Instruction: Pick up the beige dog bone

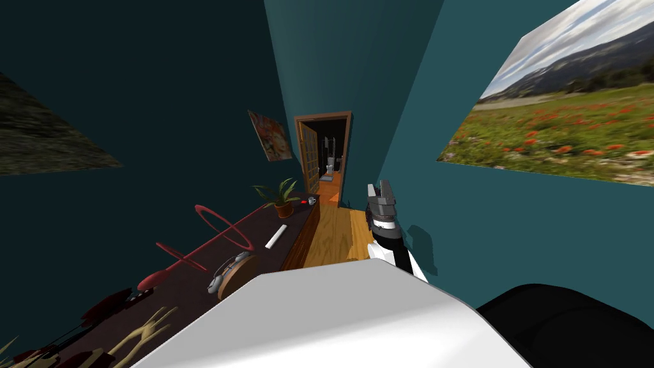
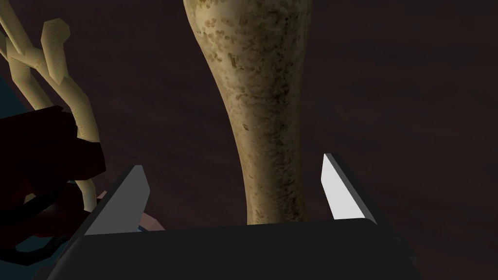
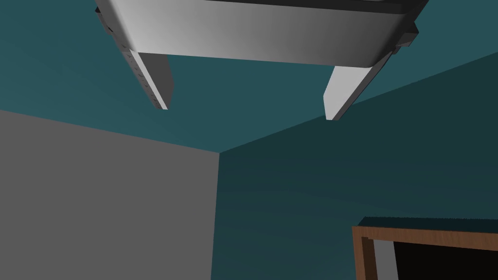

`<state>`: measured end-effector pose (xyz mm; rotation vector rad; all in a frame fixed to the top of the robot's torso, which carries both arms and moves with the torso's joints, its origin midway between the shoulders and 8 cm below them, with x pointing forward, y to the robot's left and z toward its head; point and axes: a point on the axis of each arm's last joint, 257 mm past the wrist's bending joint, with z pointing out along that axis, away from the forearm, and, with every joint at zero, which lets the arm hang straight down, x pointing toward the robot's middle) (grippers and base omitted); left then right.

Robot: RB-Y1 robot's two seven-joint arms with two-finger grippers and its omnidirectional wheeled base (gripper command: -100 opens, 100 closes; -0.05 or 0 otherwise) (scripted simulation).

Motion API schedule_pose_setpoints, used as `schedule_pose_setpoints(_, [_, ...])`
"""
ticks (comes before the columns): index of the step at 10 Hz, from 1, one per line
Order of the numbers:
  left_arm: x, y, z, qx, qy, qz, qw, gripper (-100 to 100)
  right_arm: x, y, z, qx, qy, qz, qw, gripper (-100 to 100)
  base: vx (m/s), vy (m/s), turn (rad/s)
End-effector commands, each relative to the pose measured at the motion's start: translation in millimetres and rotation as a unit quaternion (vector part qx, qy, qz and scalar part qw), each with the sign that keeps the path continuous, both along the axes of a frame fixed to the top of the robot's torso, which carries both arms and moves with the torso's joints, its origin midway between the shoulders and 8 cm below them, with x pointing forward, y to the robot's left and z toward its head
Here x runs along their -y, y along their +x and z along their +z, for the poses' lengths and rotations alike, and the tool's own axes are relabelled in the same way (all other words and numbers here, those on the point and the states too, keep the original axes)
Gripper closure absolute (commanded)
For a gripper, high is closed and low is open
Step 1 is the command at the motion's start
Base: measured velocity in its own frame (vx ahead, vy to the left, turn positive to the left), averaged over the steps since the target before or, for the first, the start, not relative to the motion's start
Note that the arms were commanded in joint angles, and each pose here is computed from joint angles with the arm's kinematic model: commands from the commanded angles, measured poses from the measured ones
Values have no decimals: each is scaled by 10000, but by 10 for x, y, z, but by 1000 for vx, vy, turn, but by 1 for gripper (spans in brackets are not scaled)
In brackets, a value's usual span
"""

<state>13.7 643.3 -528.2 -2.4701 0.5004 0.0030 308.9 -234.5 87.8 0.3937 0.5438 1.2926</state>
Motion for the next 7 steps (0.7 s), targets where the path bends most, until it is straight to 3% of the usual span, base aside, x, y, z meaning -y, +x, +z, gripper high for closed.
schedule_pose_setpoints(1, [-33,26,-10,-42,13,-95,9999,-100,0,0,0,0,0,0,10000,0,14,-21,43])
schedule_pose_setpoints(7, [-189,209,-50,-2,23,-257,9997,-100,0,0,0,0,0,0,10000,0,17,-22,64])
